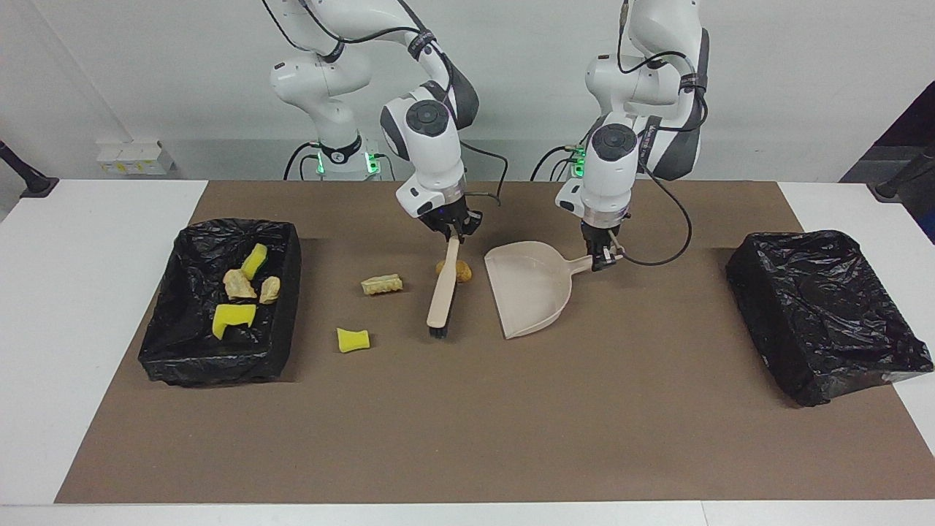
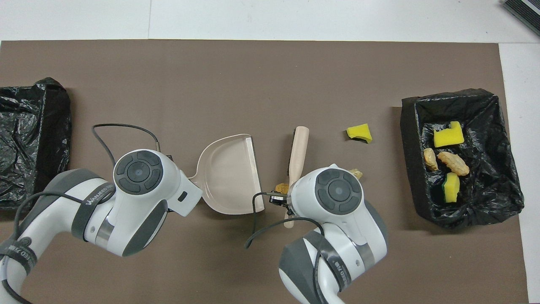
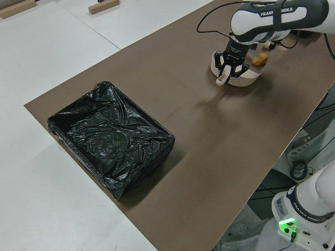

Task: Sweep and dump trash in bin
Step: 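Sweep the sponge, cracker and crumb into the dustpan with the right gripper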

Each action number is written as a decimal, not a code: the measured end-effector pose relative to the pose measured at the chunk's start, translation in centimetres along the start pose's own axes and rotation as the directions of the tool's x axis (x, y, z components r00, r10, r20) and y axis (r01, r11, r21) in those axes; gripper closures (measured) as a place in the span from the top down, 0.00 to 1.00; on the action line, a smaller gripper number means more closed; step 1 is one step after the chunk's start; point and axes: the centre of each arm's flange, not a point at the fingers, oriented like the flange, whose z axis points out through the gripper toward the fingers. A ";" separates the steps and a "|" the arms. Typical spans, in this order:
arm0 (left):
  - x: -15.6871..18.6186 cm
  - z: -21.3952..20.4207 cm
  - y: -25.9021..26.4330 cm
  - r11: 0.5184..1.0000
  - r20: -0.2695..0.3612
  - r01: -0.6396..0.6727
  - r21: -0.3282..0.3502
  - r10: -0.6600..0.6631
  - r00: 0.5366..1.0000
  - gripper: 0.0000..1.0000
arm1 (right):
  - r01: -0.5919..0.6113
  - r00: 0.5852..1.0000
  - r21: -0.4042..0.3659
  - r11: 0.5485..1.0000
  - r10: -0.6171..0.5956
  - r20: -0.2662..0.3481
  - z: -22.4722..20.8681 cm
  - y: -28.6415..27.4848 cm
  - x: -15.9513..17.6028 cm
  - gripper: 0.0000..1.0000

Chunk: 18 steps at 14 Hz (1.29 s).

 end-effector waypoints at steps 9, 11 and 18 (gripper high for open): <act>0.2 0.1 0.4 1.000 0.003 0.023 -0.003 -0.023 1.000 0.33 | 0.457 0.887 -0.247 0.854 -0.459 0.055 -2.0 19.0 9.5 0.27; 0.4 0.1 0.6 1.000 0.003 0.027 -0.003 -0.027 1.000 0.33 | 0.486 0.871 -0.290 0.824 -0.485 0.083 -2.0 21.0 10.0 0.27; 0.5 0.0 1.1 0.999 0.006 0.049 -0.003 -0.049 0.999 0.33 | 0.433 0.900 -0.215 0.875 -0.408 0.154 3.6 17.8 5.5 0.27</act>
